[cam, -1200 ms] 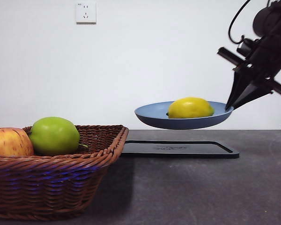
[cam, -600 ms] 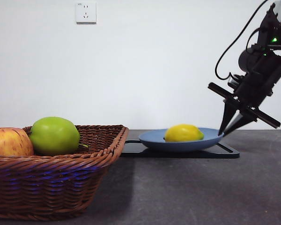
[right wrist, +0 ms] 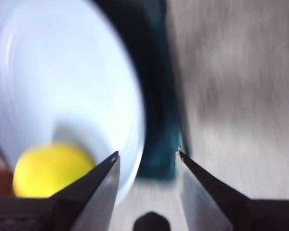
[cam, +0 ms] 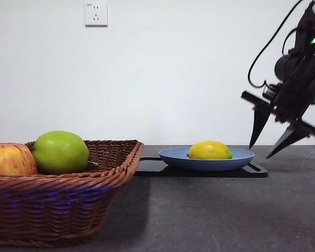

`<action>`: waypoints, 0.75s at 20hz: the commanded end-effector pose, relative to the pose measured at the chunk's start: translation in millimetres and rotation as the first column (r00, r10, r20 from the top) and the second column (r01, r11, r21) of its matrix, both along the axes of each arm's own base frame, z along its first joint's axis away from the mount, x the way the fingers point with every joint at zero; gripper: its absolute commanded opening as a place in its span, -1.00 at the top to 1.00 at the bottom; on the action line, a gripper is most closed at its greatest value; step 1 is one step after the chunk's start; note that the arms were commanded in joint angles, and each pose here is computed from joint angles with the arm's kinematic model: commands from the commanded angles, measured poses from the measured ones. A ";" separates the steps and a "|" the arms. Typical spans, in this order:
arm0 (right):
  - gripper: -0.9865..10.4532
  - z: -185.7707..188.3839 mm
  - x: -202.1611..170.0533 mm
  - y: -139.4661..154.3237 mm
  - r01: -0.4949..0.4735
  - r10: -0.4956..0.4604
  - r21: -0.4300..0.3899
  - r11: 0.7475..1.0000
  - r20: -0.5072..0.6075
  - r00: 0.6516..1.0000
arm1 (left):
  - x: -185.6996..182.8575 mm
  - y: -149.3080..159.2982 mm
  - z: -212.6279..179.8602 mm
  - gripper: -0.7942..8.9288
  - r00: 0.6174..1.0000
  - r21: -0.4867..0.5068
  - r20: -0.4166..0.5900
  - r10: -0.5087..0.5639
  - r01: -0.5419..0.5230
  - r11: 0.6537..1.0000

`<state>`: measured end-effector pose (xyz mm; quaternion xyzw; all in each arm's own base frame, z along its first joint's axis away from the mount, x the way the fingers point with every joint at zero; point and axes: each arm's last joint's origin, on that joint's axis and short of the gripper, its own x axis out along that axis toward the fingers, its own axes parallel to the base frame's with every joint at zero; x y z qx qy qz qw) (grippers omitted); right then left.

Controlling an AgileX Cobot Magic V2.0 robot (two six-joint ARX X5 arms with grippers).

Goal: Take the lemon from the basket,put the lemon in the plate,hand out the plate

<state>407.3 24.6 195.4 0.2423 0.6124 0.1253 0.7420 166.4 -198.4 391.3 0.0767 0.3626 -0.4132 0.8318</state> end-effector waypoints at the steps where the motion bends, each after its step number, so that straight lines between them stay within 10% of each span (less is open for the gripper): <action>1: 0.47 32.6 -13.8 -0.3 -0.099 0.100 -0.028 0.995 0.054 0.994 | 4.5 -2.5 6.3 0.07 0.992 0.035 0.119 0.044 -0.049 0.998; 9: 0.82 137.5 -100.6 32.6 -0.307 0.335 -0.154 0.939 0.211 0.918 | 28.5 18.7 7.0 0.82 0.970 0.113 0.235 0.063 -0.091 0.989; 12: 0.82 178.7 -144.9 53.9 -0.192 0.355 -0.394 0.899 0.400 0.845 | 45.3 42.5 4.0 0.82 0.965 0.138 0.207 0.161 -0.191 0.972; 15: 0.82 198.6 -190.1 66.7 -0.081 0.359 -0.447 0.891 0.584 0.728 | 56.9 65.6 1.8 0.82 0.959 0.143 0.164 0.230 -0.254 0.957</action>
